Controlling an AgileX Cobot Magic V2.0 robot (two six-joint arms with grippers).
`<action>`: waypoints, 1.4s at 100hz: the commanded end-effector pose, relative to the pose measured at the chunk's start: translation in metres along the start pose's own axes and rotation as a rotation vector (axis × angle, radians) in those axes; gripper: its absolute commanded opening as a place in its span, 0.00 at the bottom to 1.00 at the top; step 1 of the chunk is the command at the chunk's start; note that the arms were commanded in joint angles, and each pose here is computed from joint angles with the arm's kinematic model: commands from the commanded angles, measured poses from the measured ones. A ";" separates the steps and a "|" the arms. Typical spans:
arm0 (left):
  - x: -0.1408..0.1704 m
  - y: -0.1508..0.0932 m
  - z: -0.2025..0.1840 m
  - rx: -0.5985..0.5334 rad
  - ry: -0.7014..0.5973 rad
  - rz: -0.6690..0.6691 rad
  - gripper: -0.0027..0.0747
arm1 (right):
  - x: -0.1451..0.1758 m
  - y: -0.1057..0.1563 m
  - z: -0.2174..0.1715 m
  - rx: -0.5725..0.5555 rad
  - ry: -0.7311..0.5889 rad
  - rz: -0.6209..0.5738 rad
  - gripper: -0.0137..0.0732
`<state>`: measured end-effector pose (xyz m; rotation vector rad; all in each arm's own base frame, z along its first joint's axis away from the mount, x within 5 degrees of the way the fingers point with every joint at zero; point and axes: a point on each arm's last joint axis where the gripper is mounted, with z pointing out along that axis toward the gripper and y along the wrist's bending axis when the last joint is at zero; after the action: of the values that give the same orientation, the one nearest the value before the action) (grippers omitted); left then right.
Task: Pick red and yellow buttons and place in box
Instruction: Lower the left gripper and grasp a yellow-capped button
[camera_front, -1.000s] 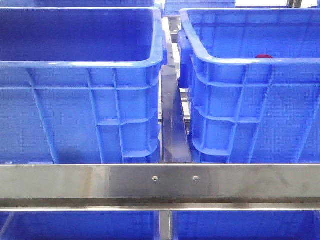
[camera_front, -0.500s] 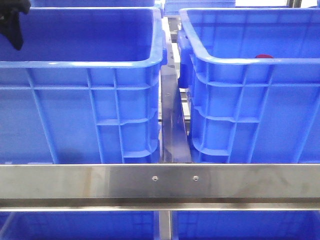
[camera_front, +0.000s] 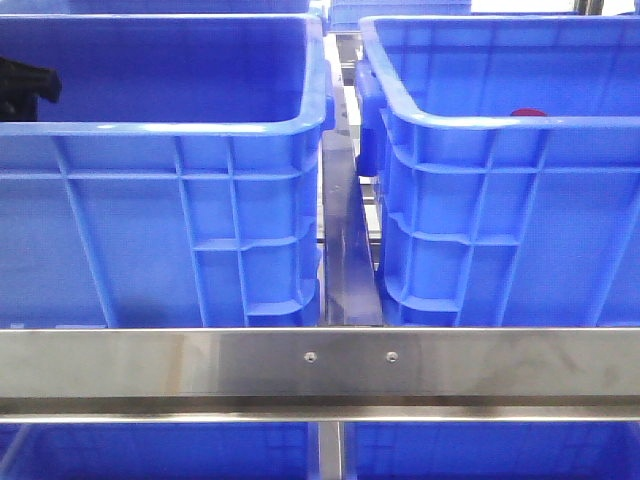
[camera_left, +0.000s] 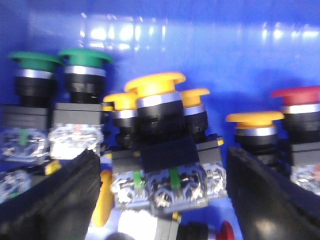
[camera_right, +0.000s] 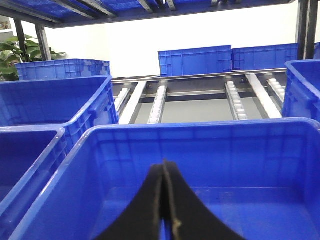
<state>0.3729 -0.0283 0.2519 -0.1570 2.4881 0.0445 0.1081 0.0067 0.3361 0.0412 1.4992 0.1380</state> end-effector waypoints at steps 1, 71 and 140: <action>-0.018 -0.002 -0.013 0.029 -0.114 -0.008 0.67 | -0.009 0.000 -0.001 0.004 -0.027 -0.006 0.08; -0.019 -0.005 0.000 0.046 -0.122 -0.014 0.67 | -0.009 0.000 -0.001 0.004 -0.027 -0.005 0.08; -0.019 -0.005 -0.002 0.050 -0.118 -0.028 0.10 | -0.009 0.000 -0.001 0.005 -0.028 -0.005 0.08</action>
<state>0.3892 -0.0321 0.2241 -0.1568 2.5096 0.0193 0.1081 0.0067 0.3361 0.0412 1.4992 0.1380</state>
